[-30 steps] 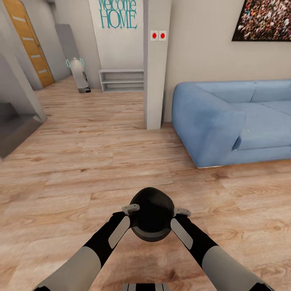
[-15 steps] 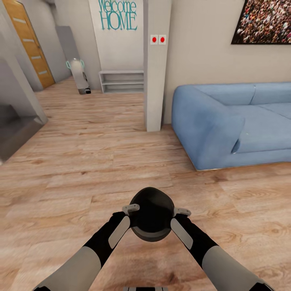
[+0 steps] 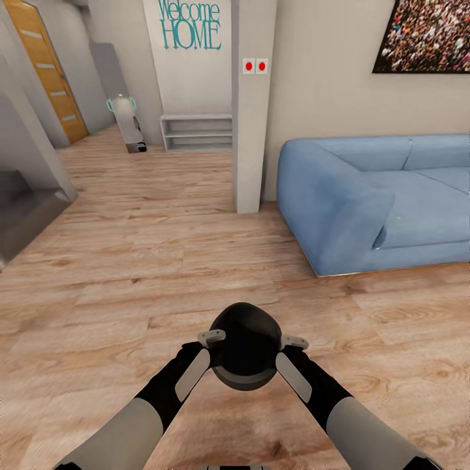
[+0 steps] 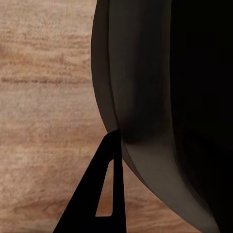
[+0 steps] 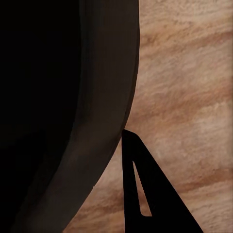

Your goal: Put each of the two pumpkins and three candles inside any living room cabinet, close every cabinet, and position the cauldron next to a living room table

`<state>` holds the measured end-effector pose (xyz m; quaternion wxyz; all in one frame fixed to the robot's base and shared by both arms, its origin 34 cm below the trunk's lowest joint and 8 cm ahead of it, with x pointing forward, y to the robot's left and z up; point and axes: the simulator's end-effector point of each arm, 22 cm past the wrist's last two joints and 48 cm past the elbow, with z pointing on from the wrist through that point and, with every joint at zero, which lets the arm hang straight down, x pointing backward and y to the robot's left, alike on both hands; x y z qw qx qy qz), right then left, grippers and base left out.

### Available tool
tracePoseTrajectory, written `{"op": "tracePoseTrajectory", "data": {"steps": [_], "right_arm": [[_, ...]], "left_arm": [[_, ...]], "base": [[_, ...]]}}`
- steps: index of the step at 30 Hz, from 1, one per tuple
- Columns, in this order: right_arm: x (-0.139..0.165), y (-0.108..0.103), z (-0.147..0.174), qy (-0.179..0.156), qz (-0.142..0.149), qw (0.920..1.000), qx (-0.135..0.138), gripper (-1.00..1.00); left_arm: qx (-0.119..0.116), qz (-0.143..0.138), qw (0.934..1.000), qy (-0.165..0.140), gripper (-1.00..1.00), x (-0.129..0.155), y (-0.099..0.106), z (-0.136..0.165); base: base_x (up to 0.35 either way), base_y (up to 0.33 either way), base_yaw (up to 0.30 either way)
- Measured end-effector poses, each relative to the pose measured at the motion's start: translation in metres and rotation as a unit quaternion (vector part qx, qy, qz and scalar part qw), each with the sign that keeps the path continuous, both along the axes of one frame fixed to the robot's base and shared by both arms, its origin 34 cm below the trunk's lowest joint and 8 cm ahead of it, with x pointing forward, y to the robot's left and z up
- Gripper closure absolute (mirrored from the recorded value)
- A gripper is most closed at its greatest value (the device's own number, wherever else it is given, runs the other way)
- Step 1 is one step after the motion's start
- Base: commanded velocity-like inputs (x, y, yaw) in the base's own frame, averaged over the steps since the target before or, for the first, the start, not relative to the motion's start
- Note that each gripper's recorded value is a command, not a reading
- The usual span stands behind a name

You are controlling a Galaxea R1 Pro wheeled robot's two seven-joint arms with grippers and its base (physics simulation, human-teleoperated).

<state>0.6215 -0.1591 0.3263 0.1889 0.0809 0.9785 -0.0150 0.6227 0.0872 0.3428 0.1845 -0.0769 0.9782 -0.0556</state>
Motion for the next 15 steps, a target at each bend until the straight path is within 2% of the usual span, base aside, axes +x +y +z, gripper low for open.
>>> {"op": "tracePoseTrajectory", "data": {"steps": [5, 15], "right_arm": [[-0.0004, 0.0000, -0.0004, 0.001, 0.000, 1.0000, 0.000, 1.00], [-0.0007, 0.0001, -0.0006, 0.001, -0.001, 1.0000, 0.001, 1.00]], "left_arm": [[-0.001, 0.000, 1.0000, 0.001, 1.00, -0.0003, 0.0000, -0.0004], [0.000, 0.000, 1.0000, 0.001, 1.00, -0.0005, 0.0000, -0.0005]], "base": [[-0.229, 0.148, -0.185], [-0.222, 0.183, -0.269]]}}
